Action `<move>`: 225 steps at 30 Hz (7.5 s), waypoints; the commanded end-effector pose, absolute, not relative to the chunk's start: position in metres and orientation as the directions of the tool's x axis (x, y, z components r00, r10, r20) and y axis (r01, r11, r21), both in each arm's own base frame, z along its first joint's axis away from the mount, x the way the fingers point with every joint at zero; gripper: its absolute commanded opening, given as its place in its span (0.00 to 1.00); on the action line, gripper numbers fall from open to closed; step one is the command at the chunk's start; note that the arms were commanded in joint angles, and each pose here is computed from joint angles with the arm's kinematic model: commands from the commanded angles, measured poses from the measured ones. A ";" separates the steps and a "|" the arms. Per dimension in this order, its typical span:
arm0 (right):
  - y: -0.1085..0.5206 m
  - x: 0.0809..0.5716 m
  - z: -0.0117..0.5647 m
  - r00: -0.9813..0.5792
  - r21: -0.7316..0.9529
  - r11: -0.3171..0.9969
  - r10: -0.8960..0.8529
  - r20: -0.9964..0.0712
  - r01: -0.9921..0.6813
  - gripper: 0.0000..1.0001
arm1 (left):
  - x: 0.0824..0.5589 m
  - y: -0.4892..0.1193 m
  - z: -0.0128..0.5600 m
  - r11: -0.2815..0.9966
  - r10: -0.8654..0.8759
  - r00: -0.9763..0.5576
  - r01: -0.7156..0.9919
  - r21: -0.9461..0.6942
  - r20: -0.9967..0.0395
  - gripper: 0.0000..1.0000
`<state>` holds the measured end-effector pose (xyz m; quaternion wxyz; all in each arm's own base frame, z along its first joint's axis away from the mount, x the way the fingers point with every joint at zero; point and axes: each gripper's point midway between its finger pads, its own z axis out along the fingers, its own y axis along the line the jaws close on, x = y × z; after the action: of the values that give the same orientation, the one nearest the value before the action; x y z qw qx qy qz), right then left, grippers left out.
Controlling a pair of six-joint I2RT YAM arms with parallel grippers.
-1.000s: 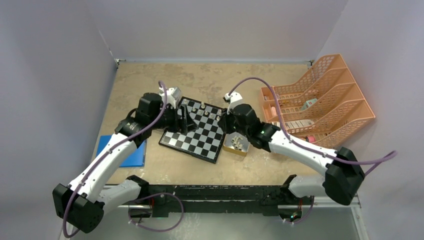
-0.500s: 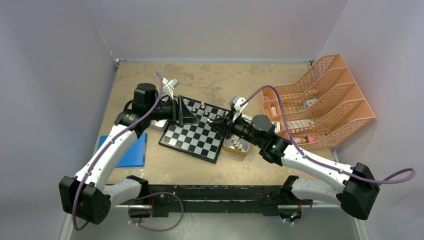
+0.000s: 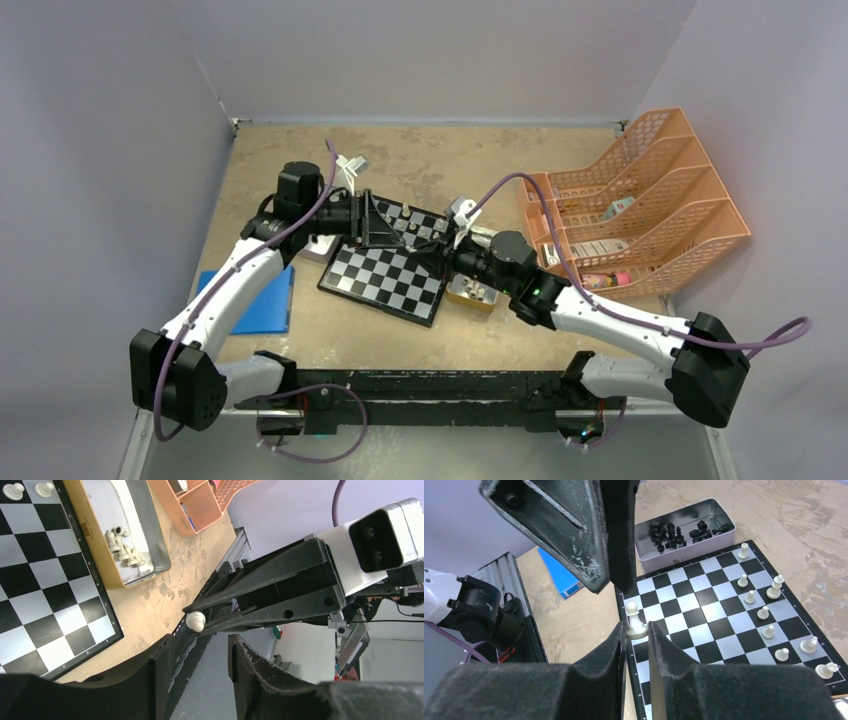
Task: Set up the chess pieces on the board
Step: Place the chess piece on the chessboard, then pick up the chess piece from the storage box.
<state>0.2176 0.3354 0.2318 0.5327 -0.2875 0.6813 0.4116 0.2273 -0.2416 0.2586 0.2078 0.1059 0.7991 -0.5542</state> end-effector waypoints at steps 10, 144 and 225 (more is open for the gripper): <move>0.346 0.223 0.275 -0.180 0.213 0.466 0.115 -0.977 -0.858 0.14 | 0.234 -0.250 0.265 0.276 -0.041 -0.887 0.433 -0.858 -0.460 0.33; 0.295 0.236 0.246 -0.306 0.286 0.692 0.099 -0.947 -0.663 0.99 | 0.454 -0.141 0.070 0.979 -0.152 -0.771 -0.033 -0.200 -0.618 0.19; 0.186 0.292 0.031 -0.827 -0.049 0.999 -0.011 -0.563 0.020 0.35 | 0.226 -0.161 0.220 0.748 -0.052 -0.612 0.500 -0.437 -0.789 0.67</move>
<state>0.2788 0.1926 0.0197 0.2795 -0.0143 0.9600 -0.0052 0.2247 -0.1603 0.2138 0.4068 0.1224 0.8448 -0.3254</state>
